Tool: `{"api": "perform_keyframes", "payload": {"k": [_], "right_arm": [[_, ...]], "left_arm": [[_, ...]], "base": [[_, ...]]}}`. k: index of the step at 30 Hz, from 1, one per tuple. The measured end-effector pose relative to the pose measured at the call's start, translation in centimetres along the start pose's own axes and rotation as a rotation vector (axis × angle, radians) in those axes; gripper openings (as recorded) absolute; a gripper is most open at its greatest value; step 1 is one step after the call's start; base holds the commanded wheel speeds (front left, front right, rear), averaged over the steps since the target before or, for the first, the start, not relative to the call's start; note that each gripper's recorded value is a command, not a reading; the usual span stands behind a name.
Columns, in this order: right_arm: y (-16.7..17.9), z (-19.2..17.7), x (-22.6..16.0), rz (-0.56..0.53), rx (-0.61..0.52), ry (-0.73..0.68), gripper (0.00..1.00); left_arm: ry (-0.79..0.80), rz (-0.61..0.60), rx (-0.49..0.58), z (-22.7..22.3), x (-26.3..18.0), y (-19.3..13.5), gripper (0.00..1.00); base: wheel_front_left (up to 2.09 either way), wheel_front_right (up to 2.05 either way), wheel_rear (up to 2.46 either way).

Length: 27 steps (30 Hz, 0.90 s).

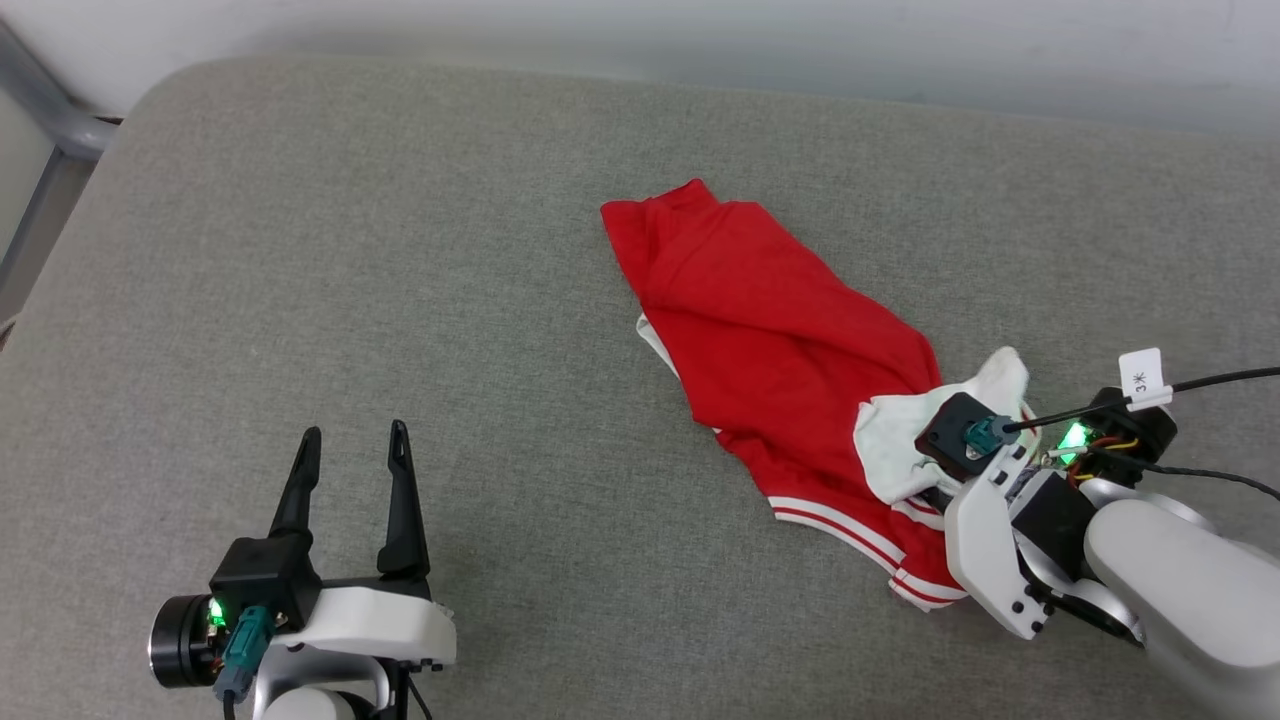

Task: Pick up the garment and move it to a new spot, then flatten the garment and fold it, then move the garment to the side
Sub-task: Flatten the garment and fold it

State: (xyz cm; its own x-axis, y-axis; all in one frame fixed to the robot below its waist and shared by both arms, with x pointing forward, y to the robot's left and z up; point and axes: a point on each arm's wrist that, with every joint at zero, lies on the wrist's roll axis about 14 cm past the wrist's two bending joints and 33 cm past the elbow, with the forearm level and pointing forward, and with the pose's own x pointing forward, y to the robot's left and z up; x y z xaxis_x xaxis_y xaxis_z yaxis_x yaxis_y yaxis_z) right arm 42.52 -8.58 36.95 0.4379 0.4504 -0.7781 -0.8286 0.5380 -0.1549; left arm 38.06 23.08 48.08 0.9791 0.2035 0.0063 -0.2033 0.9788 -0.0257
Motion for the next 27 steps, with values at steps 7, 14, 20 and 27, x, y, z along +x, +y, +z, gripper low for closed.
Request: {"api": "perform_keyframes", "payload": {"k": [7, 14, 20, 27], "right_arm": [[-0.6, 5.5, -2.8, -0.061, 0.019, -0.271, 0.0], [-2.2, 10.3, -8.1, -0.169, 0.133, -0.601, 0.0], [-4.8, 9.2, -11.7, -0.31, 0.348, -0.78, 0.0], [-9.0, 2.6, -14.5, -0.543, 0.694, -0.886, 0.0]], "left_arm": [[-0.018, -0.029, -0.009, 0.6, -0.6, -0.9, 1.0], [-0.033, -0.085, -0.015, 1.1, -0.8, -2.6, 1.0], [-0.043, -0.135, -0.017, 1.3, -0.4, -4.3, 1.0], [-0.027, -0.161, -0.016, 0.7, 0.1, -5.0, 1.0]], "base": [[0.0, 0.0, 0.0], [0.0, 0.0, 0.0], [0.0, 0.0, 0.0], [0.0, 0.0, 0.0]]}}
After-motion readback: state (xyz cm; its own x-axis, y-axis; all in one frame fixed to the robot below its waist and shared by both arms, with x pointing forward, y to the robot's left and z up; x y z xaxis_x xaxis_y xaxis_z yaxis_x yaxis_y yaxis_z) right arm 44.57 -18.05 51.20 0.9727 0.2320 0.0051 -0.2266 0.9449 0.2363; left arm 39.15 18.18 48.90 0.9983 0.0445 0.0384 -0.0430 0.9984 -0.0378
